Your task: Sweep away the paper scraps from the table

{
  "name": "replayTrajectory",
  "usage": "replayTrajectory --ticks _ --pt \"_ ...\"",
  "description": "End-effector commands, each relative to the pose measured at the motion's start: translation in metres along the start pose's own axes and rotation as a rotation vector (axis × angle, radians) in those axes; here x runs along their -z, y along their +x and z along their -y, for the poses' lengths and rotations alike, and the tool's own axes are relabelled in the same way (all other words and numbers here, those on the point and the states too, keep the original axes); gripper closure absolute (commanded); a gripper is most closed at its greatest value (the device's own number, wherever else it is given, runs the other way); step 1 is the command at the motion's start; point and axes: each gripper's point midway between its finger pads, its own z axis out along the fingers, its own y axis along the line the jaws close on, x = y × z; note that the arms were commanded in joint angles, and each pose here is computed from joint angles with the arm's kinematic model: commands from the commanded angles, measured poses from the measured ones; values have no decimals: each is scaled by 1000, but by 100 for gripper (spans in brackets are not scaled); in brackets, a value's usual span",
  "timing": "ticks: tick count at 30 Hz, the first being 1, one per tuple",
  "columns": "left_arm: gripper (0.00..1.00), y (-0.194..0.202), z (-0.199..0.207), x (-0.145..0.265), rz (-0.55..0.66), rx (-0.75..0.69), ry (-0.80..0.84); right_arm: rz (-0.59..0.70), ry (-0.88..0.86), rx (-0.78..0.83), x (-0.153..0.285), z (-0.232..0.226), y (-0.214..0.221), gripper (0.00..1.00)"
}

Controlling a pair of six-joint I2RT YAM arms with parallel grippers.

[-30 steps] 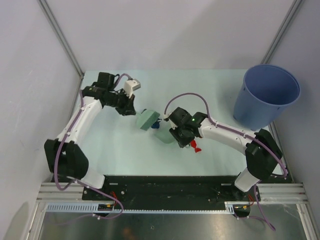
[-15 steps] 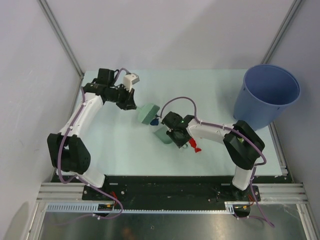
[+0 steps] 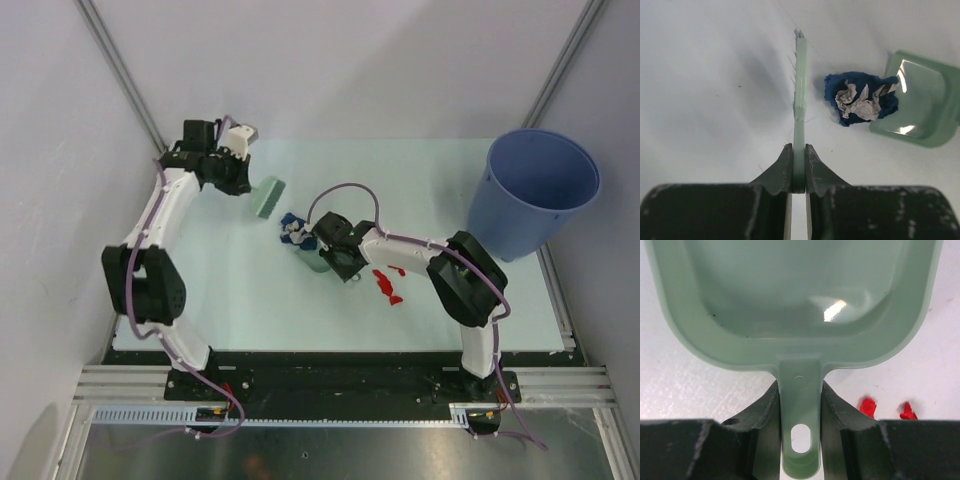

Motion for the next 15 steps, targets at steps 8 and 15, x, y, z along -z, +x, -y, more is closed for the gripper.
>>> replayTrajectory --ticks 8,15 --pt "100 13 97 -26 -9 -76 329 85 -22 45 -9 -7 -43 100" --pt "100 13 100 22 51 -166 250 133 -14 25 13 -2 -50 100"
